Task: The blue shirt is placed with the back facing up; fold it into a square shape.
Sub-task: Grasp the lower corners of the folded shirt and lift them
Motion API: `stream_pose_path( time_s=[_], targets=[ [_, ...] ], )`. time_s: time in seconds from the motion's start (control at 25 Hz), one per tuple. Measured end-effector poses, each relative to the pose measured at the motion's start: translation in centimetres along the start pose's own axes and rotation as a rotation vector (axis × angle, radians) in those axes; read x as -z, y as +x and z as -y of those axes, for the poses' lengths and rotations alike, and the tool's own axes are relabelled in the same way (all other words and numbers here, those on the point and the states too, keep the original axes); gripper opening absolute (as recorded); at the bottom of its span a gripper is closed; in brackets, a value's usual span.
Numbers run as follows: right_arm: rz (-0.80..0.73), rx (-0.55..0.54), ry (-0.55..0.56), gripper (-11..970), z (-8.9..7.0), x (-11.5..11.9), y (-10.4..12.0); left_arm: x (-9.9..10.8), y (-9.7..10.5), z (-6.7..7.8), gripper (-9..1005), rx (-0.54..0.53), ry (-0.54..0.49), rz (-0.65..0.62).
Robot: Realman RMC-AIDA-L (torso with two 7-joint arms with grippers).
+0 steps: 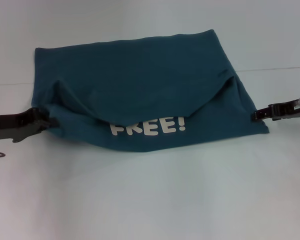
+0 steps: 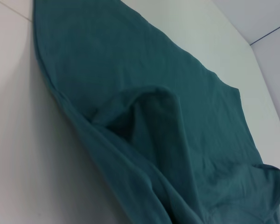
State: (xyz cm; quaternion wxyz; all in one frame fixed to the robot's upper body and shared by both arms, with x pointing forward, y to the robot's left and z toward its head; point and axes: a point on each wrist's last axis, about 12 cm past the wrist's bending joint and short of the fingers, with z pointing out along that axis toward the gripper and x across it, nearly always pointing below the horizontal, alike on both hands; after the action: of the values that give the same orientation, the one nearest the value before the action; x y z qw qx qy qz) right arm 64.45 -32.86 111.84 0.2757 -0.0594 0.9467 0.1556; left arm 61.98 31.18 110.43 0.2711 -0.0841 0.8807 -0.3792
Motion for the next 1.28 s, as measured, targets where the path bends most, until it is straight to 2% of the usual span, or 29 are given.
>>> stream_pose_path(
  time_s=[0.44, 1.2, 1.28],
  targets=[
    [0.001, 0.038, 0.029, 719, -0.9, -2.0, 1.0, 0.0, 0.1, 0.0, 6, 0.004, 0.001, 0.001],
    [0.012, 0.024, 0.034, 715, -1.7, -3.1, 1.0, 0.0, 0.0, 0.0, 5, 0.006, 0.002, 0.009],
    [0.014, 0.023, 0.033, 673, -1.7, -3.1, 1.0, 0.0, 0.0, 0.0, 5, 0.006, 0.002, 0.009]
  ],
)
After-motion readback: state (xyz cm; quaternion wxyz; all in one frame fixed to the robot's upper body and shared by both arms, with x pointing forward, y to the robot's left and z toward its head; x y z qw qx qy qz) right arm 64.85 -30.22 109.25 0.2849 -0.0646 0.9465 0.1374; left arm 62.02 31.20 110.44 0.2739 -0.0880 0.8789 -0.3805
